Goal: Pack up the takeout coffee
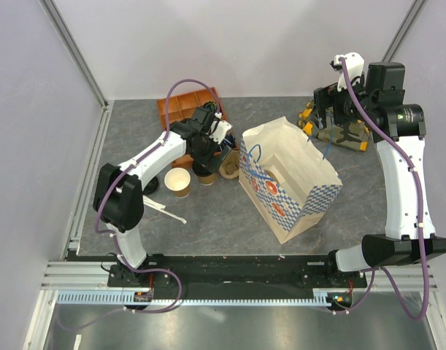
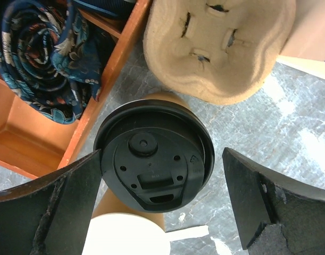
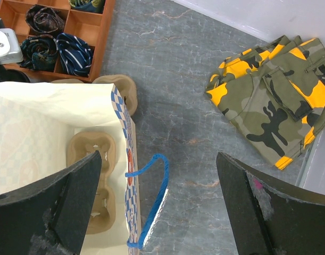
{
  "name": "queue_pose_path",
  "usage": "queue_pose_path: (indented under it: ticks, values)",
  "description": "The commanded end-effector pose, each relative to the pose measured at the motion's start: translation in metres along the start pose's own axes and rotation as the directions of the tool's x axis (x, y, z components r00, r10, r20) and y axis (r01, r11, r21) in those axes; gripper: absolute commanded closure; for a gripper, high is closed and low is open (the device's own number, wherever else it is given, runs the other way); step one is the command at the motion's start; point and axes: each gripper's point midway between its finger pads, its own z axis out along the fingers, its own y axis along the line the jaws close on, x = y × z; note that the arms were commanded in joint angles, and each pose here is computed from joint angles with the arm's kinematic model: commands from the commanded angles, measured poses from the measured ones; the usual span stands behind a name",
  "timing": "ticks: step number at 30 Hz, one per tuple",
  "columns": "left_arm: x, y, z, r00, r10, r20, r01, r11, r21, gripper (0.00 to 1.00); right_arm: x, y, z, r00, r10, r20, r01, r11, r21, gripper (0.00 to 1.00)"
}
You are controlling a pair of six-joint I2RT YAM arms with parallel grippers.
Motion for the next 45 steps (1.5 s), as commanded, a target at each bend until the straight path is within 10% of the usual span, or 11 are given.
queue_pose_path:
  ticks: [1,27,45]
  values:
    - [0.002,-0.002,0.007,1.000,-0.016,0.004,0.016,1.000,0.002,0.00,-0.006,-0.002,-0.008,1.000,-0.003,0.024,0.002,1.000,0.017,0.02]
    - [-0.010,-0.012,-0.037,0.987,0.125,0.104,-0.115,0.989,-0.091,0.36,0.002,-0.003,-0.005,1.000,0.000,-0.001,0.000,1.000,0.019,0.02]
    - [-0.130,0.001,-0.191,0.894,0.103,0.437,-0.072,0.994,-0.086,0.39,0.035,0.016,-0.017,0.995,-0.012,-0.100,0.004,0.997,-0.080,0.02]
